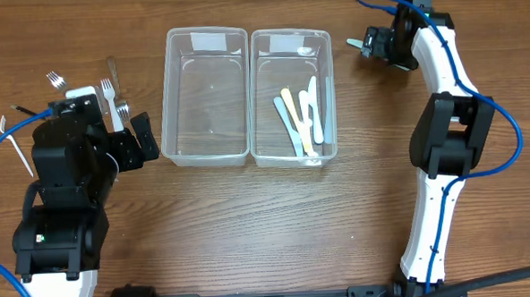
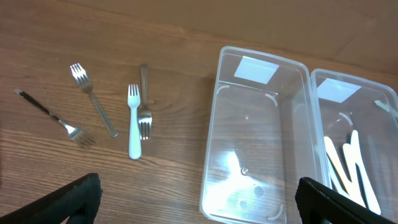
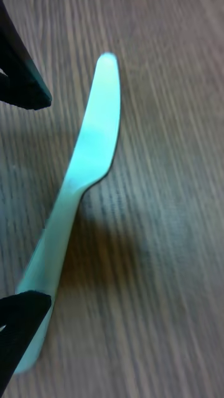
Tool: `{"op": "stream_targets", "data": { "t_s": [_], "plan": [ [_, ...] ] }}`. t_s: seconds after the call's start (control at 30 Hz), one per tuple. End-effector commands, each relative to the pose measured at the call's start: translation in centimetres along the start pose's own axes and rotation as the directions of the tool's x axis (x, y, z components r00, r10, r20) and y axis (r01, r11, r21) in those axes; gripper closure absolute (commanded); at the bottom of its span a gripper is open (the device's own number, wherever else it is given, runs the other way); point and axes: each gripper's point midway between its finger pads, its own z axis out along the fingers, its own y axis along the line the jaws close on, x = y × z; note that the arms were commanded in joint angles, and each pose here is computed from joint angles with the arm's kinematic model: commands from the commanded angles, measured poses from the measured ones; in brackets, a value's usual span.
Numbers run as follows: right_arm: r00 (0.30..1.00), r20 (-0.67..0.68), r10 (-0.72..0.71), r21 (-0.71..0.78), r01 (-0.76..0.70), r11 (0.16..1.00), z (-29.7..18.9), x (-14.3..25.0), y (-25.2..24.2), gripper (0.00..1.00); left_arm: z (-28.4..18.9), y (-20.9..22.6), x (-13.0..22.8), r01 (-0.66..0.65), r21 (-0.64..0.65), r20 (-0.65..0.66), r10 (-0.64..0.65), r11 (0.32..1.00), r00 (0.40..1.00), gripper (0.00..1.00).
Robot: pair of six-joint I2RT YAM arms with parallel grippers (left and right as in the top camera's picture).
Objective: Pack container
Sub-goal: 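Lower right gripper and close on the light-blue knife handle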
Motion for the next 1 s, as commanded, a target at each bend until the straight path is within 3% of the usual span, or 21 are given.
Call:
{"op": "stream_targets", "data": {
  "t_s": [0.0,0.67,0.97],
  "plan": [
    [0.998,-0.041,-0.044,-0.006,0.044,0.999,0.8,1.0,-0.2,0.04,-0.4,-0.3,-1.2,-0.017,0.013,0.032,0.016,1.0,0.999,0.0],
    [0.997,0.034,-0.068,-0.011,0.068,0.998,0.8,-0.8,0.0,0.04,-0.5,-0.4,-1.0,-0.013,0.021,0.026,0.013,1.0,1.0,0.0],
    [0.995,-0.02,-0.1,-0.006,0.1,0.995,2.1,1.0,-0.4,0.03,-0.5,-0.4,-1.1,-0.013,0.022,0.028,0.013,1.0,1.0,0.0]
  ]
}}
